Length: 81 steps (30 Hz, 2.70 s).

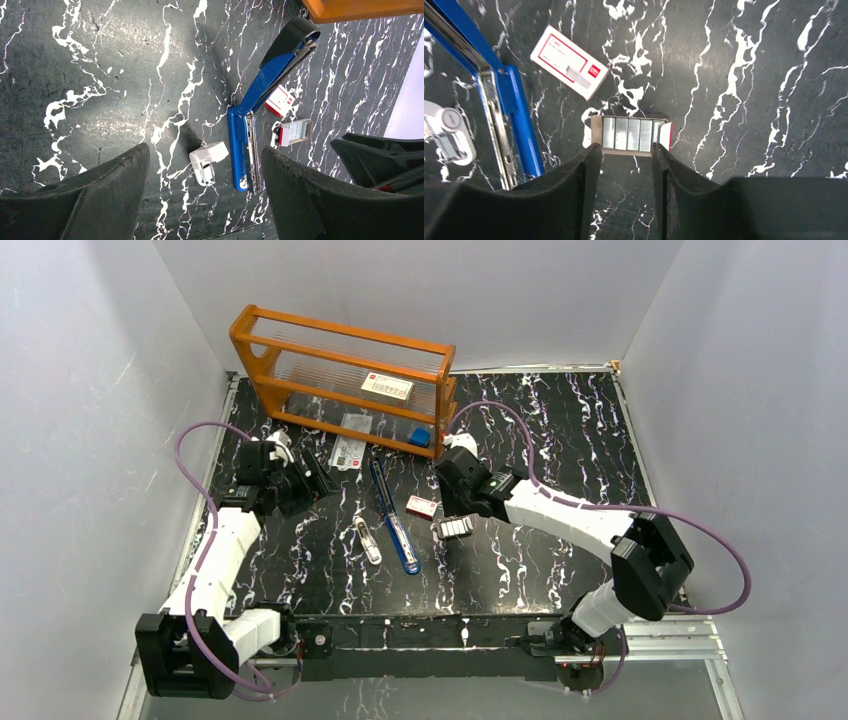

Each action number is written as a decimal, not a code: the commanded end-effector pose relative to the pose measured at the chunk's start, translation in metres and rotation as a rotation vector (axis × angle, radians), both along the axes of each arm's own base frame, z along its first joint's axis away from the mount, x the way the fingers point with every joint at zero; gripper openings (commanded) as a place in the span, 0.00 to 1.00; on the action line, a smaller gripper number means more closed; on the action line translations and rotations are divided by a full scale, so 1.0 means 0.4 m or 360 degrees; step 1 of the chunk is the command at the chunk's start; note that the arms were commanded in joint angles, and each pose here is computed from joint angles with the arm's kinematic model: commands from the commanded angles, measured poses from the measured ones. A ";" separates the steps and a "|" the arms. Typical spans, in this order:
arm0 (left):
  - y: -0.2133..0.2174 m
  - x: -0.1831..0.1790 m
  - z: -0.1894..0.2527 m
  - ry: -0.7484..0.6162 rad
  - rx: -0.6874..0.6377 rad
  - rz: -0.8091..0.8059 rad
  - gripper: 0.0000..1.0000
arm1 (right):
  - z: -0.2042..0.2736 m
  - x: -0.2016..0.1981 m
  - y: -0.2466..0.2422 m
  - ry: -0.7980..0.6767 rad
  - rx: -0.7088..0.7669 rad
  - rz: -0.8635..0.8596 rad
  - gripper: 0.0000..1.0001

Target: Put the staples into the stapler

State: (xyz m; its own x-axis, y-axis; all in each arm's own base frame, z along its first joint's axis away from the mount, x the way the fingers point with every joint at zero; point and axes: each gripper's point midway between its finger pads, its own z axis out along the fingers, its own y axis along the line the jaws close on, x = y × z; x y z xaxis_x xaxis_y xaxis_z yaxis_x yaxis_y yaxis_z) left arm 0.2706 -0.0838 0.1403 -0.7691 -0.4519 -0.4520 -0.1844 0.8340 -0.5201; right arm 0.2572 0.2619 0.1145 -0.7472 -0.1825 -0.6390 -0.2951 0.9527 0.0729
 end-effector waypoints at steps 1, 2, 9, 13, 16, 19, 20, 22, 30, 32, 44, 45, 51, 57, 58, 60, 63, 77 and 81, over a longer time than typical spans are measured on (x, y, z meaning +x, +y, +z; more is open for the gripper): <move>-0.002 -0.015 -0.014 0.0033 -0.0006 -0.0027 0.79 | -0.049 -0.026 0.001 0.0114 -0.0032 0.0103 0.46; 0.001 -0.017 -0.024 0.0053 0.0002 -0.0022 0.79 | -0.057 -0.026 0.006 0.0125 -0.0026 0.0107 0.43; 0.019 -0.026 -0.076 0.0138 0.0067 0.0002 0.78 | -0.126 -0.016 0.011 0.0216 -0.0087 0.0104 0.34; 0.028 -0.032 -0.095 0.0162 0.0105 0.0005 0.78 | -0.155 -0.008 -0.007 0.0247 -0.0160 0.0041 0.34; 0.032 -0.035 -0.104 0.0176 0.0119 0.0008 0.78 | -0.159 -0.001 -0.029 0.0237 -0.0221 -0.0021 0.34; 0.035 -0.037 -0.113 0.0186 0.0129 0.0013 0.78 | -0.158 0.005 -0.053 0.0220 -0.0285 -0.0084 0.37; 0.035 -0.037 -0.114 0.0188 0.0130 0.0012 0.78 | -0.159 0.005 -0.059 0.0215 -0.0297 -0.0092 0.38; 0.036 -0.036 -0.116 0.0190 0.0135 0.0015 0.78 | -0.157 0.006 -0.067 0.0208 -0.0310 -0.0112 0.39; 0.042 -0.036 -0.123 0.0200 0.0152 0.0027 0.78 | -0.173 0.010 -0.081 0.0225 -0.0318 -0.0133 0.42; 0.042 -0.035 -0.124 0.0200 0.0155 0.0027 0.78 | -0.181 0.011 -0.084 0.0238 -0.0317 -0.0136 0.42; 0.046 -0.035 -0.130 0.0214 0.0168 0.0031 0.78 | -0.206 0.016 -0.059 0.0288 -0.0171 -0.0061 0.41; 0.046 -0.036 -0.131 0.0217 0.0169 0.0032 0.78 | -0.208 0.017 -0.063 0.0292 -0.0174 -0.0067 0.41; 0.047 -0.035 -0.132 0.0221 0.0170 0.0033 0.78 | -0.207 0.026 -0.073 0.0287 -0.0188 -0.0103 0.41; 0.048 -0.034 -0.134 0.0224 0.0174 0.0035 0.78 | -0.214 0.023 -0.060 0.0309 -0.0153 -0.0069 0.35; 0.048 -0.034 -0.133 0.0222 0.0174 0.0035 0.78 | -0.215 0.022 -0.059 0.0313 -0.0151 -0.0067 0.33; 0.048 -0.034 -0.134 0.0224 0.0175 0.0036 0.78 | -0.214 0.022 -0.058 0.0313 -0.0145 -0.0065 0.29; 0.048 -0.034 -0.134 0.0224 0.0177 0.0034 0.77 | -0.206 0.026 -0.062 0.0298 -0.0152 -0.0079 0.27; 0.047 -0.036 -0.136 0.0229 0.0174 0.0035 0.77 | -0.104 0.036 -0.050 0.0168 -0.0009 -0.0080 0.25; 0.048 -0.036 -0.136 0.0225 0.0173 0.0037 0.77 | -0.094 0.023 -0.040 0.0200 0.0032 -0.0050 0.25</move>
